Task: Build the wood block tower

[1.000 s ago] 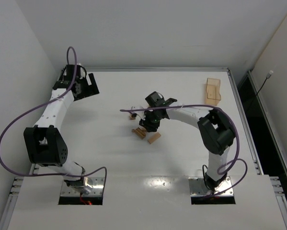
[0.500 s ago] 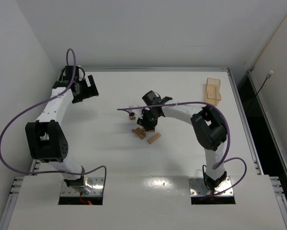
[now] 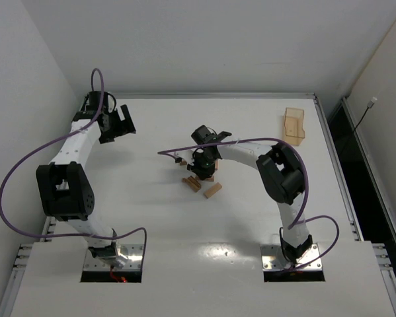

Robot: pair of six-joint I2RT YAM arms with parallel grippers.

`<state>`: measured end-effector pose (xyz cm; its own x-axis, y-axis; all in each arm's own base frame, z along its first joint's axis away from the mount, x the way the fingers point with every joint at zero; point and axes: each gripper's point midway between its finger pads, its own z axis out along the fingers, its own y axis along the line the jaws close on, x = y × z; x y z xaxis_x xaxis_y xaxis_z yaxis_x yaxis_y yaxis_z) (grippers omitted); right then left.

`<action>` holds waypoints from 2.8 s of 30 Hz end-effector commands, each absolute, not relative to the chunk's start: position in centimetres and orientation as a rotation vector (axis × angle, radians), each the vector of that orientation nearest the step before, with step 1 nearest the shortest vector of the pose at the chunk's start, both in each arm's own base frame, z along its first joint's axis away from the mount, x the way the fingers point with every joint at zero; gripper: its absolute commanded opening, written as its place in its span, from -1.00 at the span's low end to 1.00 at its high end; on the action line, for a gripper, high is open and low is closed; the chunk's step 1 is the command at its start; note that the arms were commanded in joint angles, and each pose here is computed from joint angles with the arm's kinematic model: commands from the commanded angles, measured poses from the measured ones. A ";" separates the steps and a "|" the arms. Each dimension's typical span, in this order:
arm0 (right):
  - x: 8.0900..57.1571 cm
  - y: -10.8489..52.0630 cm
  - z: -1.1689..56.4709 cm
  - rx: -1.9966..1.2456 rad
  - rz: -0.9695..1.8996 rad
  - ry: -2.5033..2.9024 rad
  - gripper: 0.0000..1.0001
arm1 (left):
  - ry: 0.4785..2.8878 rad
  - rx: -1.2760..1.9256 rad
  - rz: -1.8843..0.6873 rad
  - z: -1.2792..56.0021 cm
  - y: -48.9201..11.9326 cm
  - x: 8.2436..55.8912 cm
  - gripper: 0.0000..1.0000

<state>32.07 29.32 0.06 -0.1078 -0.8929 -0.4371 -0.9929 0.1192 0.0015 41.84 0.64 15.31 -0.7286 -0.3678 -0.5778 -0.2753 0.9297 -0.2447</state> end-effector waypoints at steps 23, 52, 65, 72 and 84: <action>38.4 22.4 12.5 -0.633 0.714 2.404 -1.00 | 2.339 -0.426 -0.278 17.9 0.1 43.4 0.74; 40.1 16.8 4.0 0.237 0.785 2.531 -1.00 | 2.343 -0.458 -0.228 17.4 1.2 43.7 0.74; 39.7 17.9 1.4 0.239 0.777 2.561 -1.00 | 2.352 -0.460 -0.227 17.0 1.2 44.0 0.74; 39.1 20.0 0.5 0.215 0.803 2.586 -1.00 | 2.358 -0.473 -0.222 16.6 1.6 44.0 0.74; 39.8 22.1 -0.1 0.189 0.826 2.594 -1.00 | 2.352 -0.497 -0.231 16.6 2.5 44.0 0.74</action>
